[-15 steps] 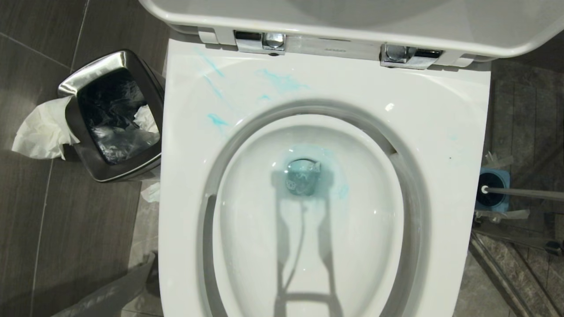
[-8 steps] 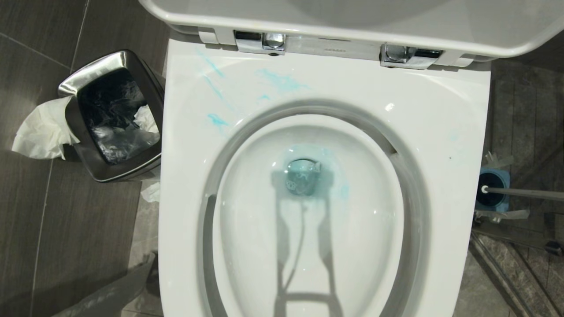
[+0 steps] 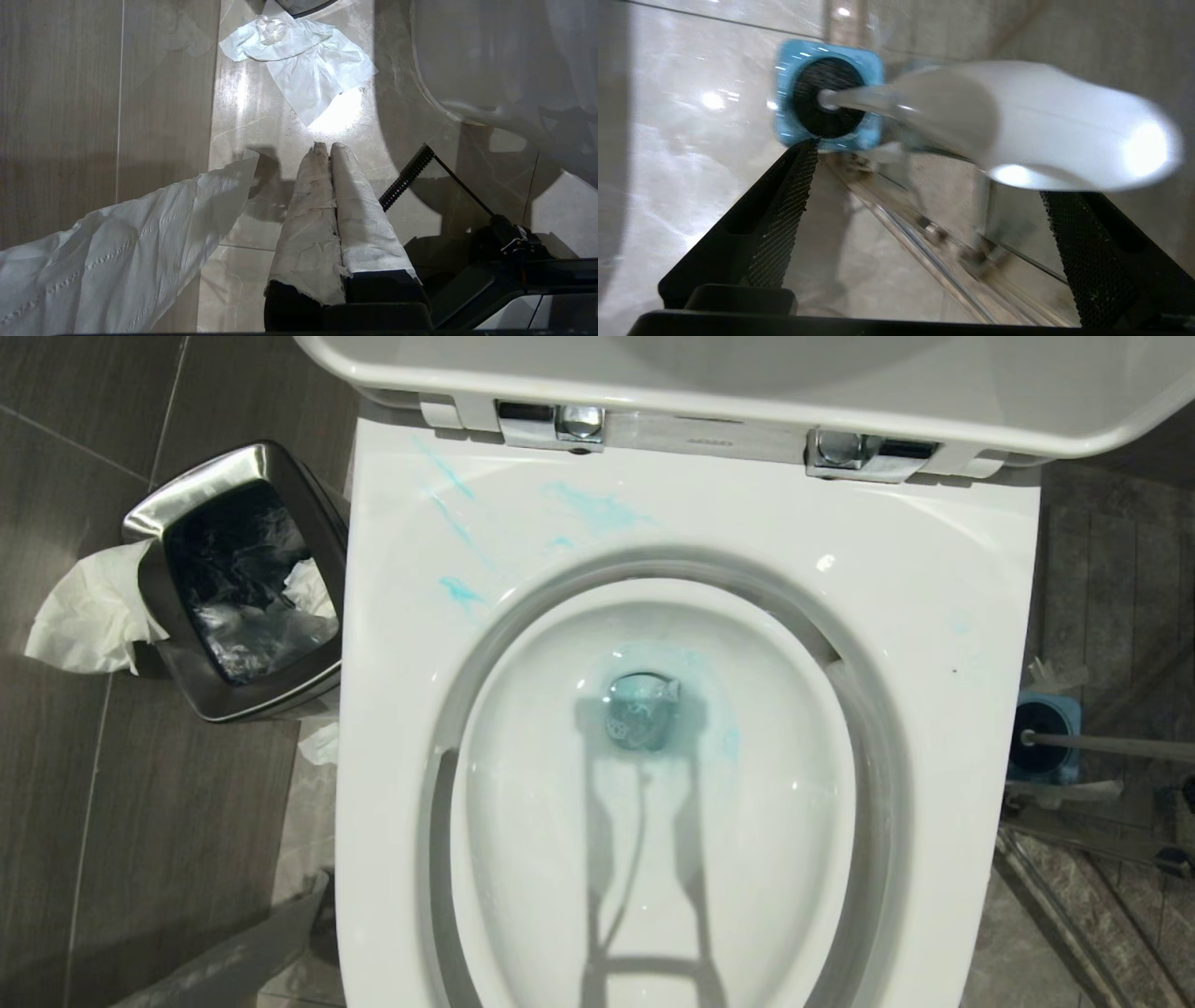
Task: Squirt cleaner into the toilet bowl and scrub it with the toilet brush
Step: Scrub the toilet bowl
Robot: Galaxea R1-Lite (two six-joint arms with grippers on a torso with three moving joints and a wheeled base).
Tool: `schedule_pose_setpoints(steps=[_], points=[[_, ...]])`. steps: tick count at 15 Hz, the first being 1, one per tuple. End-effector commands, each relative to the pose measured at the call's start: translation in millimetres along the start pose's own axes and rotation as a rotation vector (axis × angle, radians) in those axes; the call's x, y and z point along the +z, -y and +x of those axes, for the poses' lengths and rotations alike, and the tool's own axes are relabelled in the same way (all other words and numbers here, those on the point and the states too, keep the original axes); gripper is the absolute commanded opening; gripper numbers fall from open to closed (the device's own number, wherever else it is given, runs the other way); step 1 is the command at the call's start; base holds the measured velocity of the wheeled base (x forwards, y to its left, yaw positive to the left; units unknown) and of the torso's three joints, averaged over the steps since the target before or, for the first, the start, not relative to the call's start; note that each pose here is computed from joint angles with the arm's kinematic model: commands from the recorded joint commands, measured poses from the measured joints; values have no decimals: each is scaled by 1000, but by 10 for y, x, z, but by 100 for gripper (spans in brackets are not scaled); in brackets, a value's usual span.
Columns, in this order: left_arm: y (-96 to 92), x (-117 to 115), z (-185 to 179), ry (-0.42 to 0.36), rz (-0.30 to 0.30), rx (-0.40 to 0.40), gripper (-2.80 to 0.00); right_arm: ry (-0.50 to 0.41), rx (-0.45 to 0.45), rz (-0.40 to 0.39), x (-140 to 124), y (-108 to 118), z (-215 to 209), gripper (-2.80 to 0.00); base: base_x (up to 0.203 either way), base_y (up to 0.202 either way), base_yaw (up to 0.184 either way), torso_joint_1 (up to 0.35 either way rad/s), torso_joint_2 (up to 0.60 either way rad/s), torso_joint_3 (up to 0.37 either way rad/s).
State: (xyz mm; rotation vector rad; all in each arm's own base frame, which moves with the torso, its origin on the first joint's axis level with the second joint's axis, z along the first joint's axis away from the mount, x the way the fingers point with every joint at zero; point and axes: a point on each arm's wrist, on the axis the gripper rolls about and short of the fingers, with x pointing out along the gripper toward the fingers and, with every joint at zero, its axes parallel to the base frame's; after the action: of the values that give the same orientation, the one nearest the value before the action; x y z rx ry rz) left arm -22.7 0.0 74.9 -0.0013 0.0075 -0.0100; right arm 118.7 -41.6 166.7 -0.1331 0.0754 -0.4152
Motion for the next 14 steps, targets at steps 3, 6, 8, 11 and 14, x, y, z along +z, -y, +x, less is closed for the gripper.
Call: schedule_pose_setpoints(steps=[3, 6, 8, 11, 14], points=[[0, -4, 2, -3, 0, -1, -280, -13, 83, 12, -100, -44, 119, 0, 0, 0, 0, 0, 0, 0], [0, -4, 2, -3, 0, 1, -280, 43, 85, 11, -141, -66, 259, 0, 0, 0, 0, 0, 0, 0], [0, -4, 2, -3, 0, -1, -280, 86, 79, 7, -204, -76, 292, 0, 0, 0, 0, 0, 0, 0], [0, -4, 2, -3, 0, -1, -280, 118, 73, 1, -209, -75, 279, 0, 0, 0, 0, 0, 0, 0], [0, -4, 2, -3, 0, -1, -280, 151, 68, -9, -172, -70, 287, 0, 0, 0, 0, 0, 0, 0]])
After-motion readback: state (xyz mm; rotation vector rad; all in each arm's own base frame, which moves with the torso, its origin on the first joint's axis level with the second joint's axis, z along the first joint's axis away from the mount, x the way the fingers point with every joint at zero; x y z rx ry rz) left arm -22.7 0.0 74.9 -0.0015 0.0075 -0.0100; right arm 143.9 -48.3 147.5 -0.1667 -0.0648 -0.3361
